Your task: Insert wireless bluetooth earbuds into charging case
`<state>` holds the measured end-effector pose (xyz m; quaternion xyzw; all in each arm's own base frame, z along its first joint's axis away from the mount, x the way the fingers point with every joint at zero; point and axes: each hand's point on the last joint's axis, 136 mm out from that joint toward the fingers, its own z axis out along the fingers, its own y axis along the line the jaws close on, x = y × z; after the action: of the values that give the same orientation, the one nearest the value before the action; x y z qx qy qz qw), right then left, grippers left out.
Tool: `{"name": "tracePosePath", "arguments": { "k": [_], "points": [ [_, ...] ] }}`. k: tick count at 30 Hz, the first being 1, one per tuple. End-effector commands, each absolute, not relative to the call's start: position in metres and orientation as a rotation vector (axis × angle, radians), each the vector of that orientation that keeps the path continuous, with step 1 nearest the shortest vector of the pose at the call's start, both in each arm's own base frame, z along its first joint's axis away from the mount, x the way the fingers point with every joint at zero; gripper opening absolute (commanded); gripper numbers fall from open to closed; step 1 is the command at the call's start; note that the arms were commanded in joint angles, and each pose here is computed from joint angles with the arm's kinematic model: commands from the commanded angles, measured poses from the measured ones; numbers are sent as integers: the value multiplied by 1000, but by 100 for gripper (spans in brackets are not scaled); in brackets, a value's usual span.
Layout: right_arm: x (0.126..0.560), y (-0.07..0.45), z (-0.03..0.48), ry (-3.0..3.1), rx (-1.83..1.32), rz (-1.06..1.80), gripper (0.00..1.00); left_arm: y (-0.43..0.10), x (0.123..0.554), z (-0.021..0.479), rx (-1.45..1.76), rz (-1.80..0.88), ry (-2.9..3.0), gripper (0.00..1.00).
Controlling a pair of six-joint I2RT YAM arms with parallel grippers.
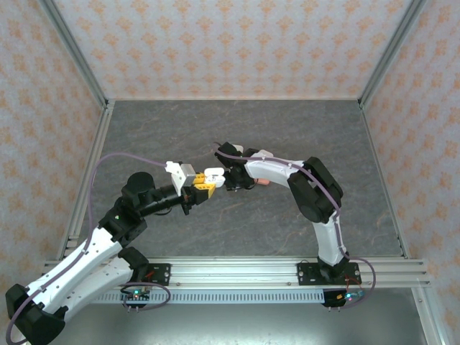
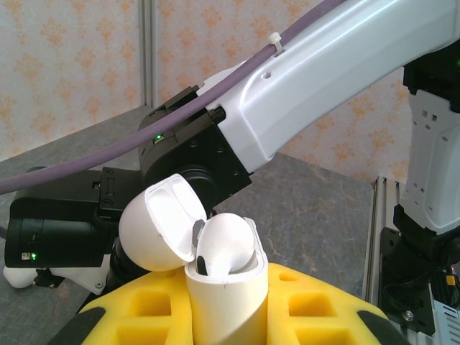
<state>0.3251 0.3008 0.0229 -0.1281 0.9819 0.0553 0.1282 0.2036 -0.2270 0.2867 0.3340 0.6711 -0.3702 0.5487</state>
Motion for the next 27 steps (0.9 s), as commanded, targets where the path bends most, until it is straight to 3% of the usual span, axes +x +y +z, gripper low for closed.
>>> {"name": "tracePosePath", "arguments": {
  "k": [1, 11, 27],
  "points": [
    [329, 305, 20, 2856, -377, 159, 30, -225, 201, 302, 795, -855, 1536, 0],
    [333, 297, 70, 2721, -388, 196, 26, -226, 203, 303, 782, -862, 1532, 0],
    [287, 262, 287, 1992, -416, 628, 26, -239, 228, 309, 624, -992, 1558, 0]
  ]
}}
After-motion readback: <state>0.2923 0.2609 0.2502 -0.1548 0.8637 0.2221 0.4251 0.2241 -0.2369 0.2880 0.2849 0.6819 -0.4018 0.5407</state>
